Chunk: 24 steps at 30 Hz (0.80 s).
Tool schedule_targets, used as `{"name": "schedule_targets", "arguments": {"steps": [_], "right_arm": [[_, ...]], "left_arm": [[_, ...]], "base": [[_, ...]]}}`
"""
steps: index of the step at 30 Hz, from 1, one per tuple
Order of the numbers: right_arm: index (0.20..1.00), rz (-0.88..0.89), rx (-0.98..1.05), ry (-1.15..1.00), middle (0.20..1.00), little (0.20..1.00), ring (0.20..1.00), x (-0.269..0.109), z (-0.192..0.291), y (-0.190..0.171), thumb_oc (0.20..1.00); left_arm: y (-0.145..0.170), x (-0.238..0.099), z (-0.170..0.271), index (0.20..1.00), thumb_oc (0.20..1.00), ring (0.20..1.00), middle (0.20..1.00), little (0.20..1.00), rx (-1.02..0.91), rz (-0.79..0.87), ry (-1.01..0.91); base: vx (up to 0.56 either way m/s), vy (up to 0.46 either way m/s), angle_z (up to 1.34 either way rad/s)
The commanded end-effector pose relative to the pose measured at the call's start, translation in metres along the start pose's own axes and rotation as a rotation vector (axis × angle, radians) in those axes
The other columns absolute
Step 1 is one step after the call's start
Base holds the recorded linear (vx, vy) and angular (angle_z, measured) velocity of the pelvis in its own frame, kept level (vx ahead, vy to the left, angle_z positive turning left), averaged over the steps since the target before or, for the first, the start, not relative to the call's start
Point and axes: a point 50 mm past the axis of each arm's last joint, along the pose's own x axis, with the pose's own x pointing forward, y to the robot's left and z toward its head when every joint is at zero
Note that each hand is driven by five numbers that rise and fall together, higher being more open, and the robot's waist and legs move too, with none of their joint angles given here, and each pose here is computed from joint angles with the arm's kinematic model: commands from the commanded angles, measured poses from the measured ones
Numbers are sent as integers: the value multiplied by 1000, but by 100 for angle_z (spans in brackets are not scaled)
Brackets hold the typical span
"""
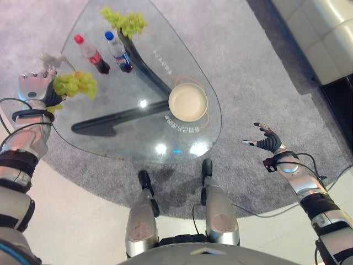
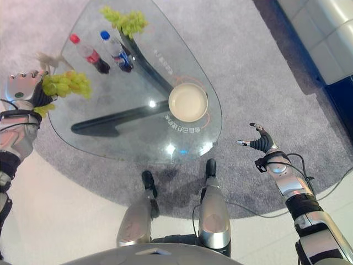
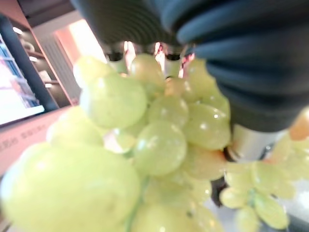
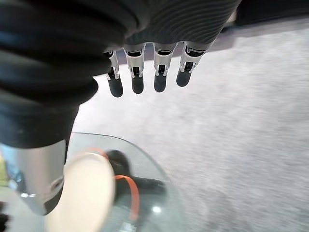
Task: Pick up fruits into the plate
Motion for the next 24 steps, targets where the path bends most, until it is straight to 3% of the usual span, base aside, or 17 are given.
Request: {"name": "schedule_targets", "arguments": {"steps": [1, 6, 13, 24], "right_arm": [[1000, 50, -44, -20, 1000, 1000, 1000, -12, -6, -9, 1000], [1000, 229, 16, -96, 1000, 1000, 1000, -13, 14, -5, 1000], [1000, 486, -137, -306, 1000, 1000, 1000, 5, 105, -9, 1000], [1000, 871, 32, -414, 1000, 1000, 1000, -5, 193, 51, 1000]], "left_arm": [[12, -6, -15, 200, 200, 200, 200, 200, 81, 62, -34], [28, -4, -3, 200, 200, 200, 200, 200, 136, 75, -178], [67, 5, 37, 200, 200, 200, 200, 200, 250, 117, -438], [87, 2, 113, 200, 200, 200, 200, 200, 187, 139, -695]], "base": [[41, -4, 2], [2, -13, 5], [3, -26, 1], [42, -16, 0]]}}
